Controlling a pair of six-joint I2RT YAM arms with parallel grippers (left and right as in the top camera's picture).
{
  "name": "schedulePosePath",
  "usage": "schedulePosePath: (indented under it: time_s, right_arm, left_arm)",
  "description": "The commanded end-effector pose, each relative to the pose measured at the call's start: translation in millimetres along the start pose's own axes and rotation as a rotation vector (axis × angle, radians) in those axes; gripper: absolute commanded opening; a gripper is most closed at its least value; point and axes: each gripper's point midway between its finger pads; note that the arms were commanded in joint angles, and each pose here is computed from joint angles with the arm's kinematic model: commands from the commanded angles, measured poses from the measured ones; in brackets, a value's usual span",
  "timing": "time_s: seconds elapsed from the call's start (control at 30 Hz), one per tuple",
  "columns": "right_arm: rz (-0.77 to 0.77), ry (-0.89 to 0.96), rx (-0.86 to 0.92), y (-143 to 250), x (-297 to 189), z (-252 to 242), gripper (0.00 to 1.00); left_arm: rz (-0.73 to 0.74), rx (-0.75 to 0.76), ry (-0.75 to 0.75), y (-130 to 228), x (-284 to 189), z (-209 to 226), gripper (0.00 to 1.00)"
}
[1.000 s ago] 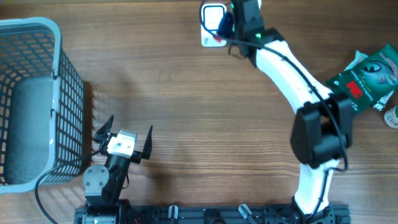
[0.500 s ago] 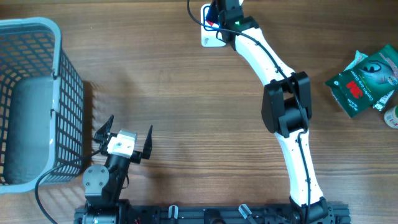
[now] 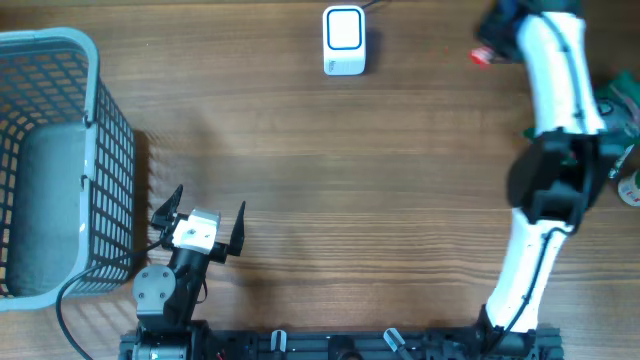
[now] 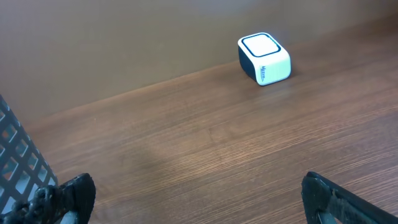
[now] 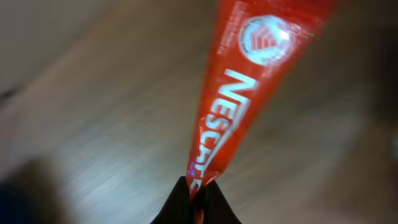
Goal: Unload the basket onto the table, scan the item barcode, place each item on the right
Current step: 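Move the Nescafe stick to the right edge beside the sponge pack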
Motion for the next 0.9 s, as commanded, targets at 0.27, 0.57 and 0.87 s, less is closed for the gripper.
schedulePosePath:
  time_s: [0.27, 0.57, 0.87]
  right_arm:
    - [0.258, 0.213, -0.101, 57.4, 95.7, -157.9, 0.19]
    - [0.023, -0.146, -0.034, -6.6, -97.0, -88.7, 1.00]
    - [-0.195, -0.450, -0.058, 61.2, -323.5, -17.2, 1.00]
  left_arm:
    - [0.004, 0.008, 0.002, 3.0, 0.7, -0.6, 1.00]
    - [0.004, 0.008, 0.002, 3.0, 0.7, -0.6, 1.00]
    - [0.004, 0.009, 0.002, 2.9, 0.7, -0.6, 1.00]
Point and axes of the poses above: each gripper's point midway between its finger pads, its own x axis out along the fingers, its own z axis along the line the jaws close on, y = z × x, and after that the axes turned 7 degrees about -x, right-handed
